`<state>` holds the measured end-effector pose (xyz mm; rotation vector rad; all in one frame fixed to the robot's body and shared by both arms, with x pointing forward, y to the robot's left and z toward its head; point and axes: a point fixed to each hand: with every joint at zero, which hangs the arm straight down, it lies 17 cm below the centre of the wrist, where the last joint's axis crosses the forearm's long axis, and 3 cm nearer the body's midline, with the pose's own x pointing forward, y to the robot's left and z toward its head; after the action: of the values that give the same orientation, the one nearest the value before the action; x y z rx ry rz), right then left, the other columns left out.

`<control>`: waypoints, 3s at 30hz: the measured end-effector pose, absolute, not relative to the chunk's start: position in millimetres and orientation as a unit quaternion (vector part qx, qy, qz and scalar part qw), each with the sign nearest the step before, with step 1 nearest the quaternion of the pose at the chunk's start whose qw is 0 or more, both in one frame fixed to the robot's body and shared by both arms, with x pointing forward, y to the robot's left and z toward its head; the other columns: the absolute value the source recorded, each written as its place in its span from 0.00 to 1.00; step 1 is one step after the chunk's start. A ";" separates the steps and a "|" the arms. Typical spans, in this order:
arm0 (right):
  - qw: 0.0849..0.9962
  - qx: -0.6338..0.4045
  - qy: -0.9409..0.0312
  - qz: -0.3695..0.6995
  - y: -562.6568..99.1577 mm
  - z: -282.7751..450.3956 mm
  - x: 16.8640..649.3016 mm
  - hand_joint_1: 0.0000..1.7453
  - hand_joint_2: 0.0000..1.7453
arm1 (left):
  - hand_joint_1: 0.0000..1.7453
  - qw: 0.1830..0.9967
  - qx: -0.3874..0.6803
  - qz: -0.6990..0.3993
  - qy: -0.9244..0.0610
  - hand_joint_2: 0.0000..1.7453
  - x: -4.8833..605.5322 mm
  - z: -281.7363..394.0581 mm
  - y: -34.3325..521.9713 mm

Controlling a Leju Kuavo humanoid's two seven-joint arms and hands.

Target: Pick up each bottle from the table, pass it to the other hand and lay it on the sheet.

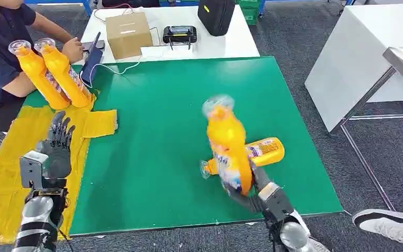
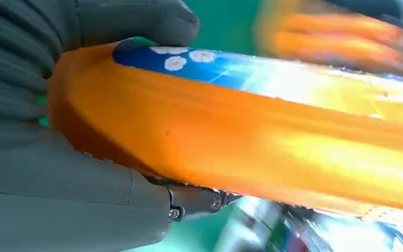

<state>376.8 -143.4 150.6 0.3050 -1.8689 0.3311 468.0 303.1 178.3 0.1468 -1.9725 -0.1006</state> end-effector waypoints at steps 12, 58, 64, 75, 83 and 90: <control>0.526 0.121 -0.838 0.075 -137.7 222.5 396.3 1.00 1.00 | 0.00 0.514 -0.042 -0.008 -0.857 1.00 446.2 222.0 228.1; 0.526 0.156 -0.706 0.448 86.2 126.2 367.7 1.00 1.00 | 0.91 0.537 -0.187 -0.111 -0.815 1.00 425.3 212.3 111.6; 0.533 0.155 -0.697 0.454 83.6 114.8 366.6 1.00 1.00 | 1.00 0.540 -0.201 -0.124 -0.808 1.00 420.7 206.5 106.8; 0.535 0.145 -0.692 0.463 74.1 100.2 366.5 1.00 1.00 | 1.00 0.554 -0.238 -0.128 -0.788 1.00 413.6 196.9 103.1; 0.540 0.133 -0.690 0.463 61.5 91.5 371.0 1.00 1.00 | 1.00 0.554 -0.202 -0.149 -0.794 1.00 414.0 191.6 99.4; 0.559 0.090 -0.694 0.444 29.2 83.5 389.4 0.00 1.00 | 1.00 0.519 -0.025 -0.228 -0.823 1.00 428.0 197.1 106.7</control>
<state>389.4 29.2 83.5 0.2128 -1.6365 1.0472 428.0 106.7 197.1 -0.0604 -1.9754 -0.5472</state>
